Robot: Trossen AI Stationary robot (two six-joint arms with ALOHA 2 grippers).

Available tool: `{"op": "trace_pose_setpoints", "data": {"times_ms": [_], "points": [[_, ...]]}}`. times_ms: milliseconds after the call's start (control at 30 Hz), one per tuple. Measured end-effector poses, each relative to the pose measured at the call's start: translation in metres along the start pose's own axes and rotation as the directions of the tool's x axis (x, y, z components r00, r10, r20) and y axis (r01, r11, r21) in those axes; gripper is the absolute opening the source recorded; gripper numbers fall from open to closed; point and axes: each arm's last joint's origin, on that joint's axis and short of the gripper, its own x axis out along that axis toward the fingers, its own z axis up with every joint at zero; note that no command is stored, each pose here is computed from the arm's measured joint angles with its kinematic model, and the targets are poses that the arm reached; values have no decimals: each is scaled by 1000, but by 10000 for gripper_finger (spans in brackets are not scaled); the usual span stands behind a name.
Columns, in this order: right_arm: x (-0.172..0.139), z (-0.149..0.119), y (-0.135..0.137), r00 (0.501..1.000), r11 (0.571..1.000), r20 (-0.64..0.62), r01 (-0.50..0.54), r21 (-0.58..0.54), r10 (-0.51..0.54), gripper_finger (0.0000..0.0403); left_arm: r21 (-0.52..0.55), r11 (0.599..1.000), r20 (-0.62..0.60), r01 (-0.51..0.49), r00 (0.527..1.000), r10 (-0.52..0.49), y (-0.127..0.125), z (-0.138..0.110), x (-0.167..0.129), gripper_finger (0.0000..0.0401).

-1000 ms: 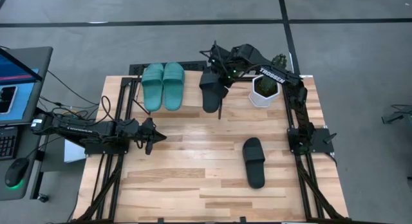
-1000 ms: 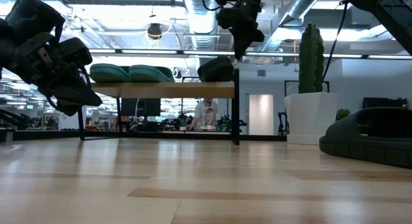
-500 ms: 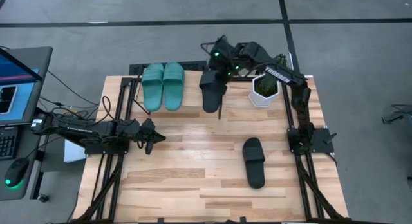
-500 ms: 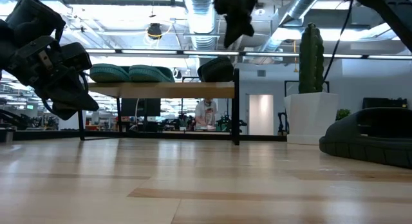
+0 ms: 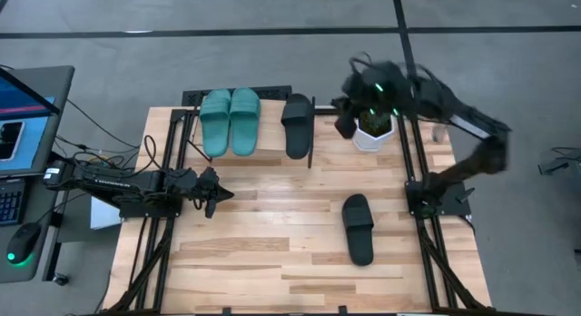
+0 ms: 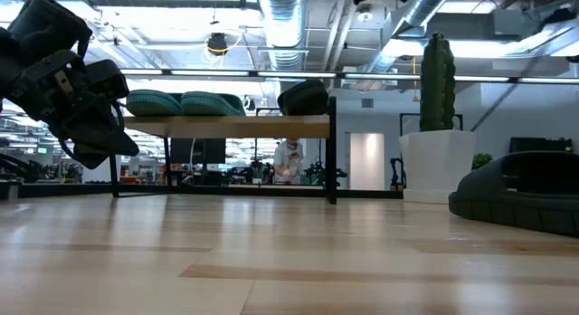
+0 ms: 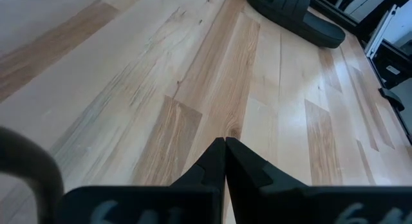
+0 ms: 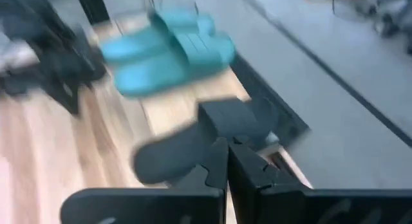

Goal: Pick and place slides into the shelf
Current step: Put the left black slide on the shelf

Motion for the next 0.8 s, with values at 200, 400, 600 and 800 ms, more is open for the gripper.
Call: {"op": "trace_pose_setpoints", "data": {"times_ms": [200,400,600,800], "points": [[2,-61,7,980,989,191,-73,129,47,0,-4,1000,4,0,1000,0,0,0,0,0],[24,-70,10,992,989,121,-56,135,40,0,19,1000,3,0,1000,0,0,0,0,0],[68,-76,6,1000,992,8,-5,129,4,0,73,997,3,0,1000,-1,0,0,0,0],[99,-82,-1,998,990,-57,36,134,-28,0,74,997,-3,-3,1000,3,0,0,0,0]]}}
